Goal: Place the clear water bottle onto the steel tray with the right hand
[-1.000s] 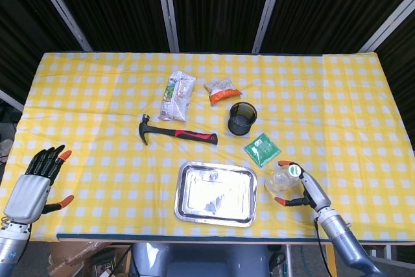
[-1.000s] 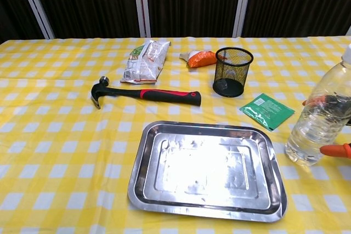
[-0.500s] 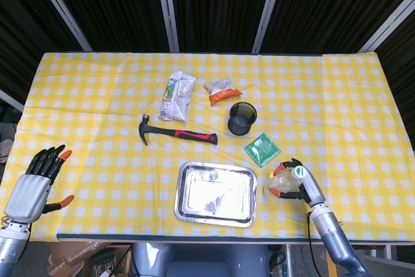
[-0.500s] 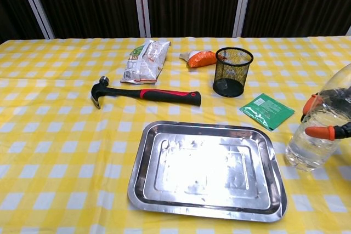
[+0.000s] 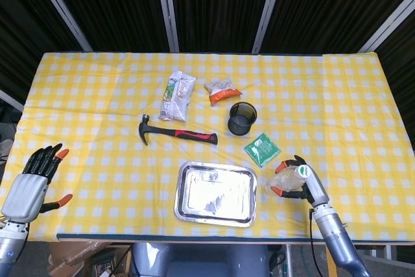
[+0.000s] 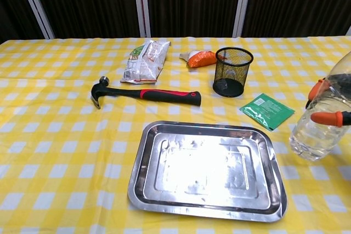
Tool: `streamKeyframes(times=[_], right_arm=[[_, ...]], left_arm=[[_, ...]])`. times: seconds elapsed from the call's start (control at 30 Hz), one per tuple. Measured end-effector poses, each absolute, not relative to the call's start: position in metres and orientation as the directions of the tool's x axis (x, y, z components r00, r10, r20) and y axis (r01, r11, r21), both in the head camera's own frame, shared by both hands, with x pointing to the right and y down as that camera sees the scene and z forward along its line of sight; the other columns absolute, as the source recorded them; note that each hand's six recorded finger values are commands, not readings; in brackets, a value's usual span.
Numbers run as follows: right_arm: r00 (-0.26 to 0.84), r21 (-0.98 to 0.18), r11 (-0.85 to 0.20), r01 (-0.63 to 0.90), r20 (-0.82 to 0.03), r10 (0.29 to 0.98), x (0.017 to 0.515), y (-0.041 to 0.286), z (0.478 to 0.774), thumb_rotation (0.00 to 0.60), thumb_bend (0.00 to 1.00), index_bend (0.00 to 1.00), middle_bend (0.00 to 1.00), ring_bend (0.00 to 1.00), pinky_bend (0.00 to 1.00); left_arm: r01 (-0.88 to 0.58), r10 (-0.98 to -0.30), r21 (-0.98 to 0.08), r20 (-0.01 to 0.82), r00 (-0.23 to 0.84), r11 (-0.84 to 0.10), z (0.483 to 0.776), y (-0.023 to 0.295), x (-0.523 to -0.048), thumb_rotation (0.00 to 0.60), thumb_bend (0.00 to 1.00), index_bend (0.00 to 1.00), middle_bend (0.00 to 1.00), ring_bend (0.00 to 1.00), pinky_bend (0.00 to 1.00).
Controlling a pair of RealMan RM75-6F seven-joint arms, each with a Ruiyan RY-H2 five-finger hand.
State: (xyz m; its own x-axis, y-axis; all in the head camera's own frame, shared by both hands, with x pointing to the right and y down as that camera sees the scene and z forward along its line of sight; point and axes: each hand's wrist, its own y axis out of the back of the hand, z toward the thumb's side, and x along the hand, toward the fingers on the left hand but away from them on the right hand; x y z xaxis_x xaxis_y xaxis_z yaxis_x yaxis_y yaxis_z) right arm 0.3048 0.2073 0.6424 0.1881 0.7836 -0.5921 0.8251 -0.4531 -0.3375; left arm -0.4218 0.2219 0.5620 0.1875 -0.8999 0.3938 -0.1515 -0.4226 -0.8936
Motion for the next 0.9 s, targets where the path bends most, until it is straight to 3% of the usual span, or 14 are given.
streamKeyframes(times=[0.37, 0.9], right_arm=[[0.247, -0.324, -0.463, 0.825, -0.53, 0.811, 0.282, 0.209, 0.589, 0.6, 0.33, 0.65, 0.54, 0.26, 0.0], [0.322, -0.285, -0.543, 0.79, -0.562, 0.762, 0.225, 0.221, 0.604, 0.6, 0.33, 0.65, 0.54, 0.26, 0.0]], left_arm=[[-0.163, -0.903, -0.895, 0.385, 0.189, -0.416, 0.56, 0.221, -0.422, 0.6, 0.18, 0.06, 0.0, 0.0, 0.0], [-0.171, -0.903, -0.891, 0.392, 0.176, -0.42, 0.561, 0.219, -0.425, 0.6, 0.18, 0.06, 0.0, 0.0, 0.0]])
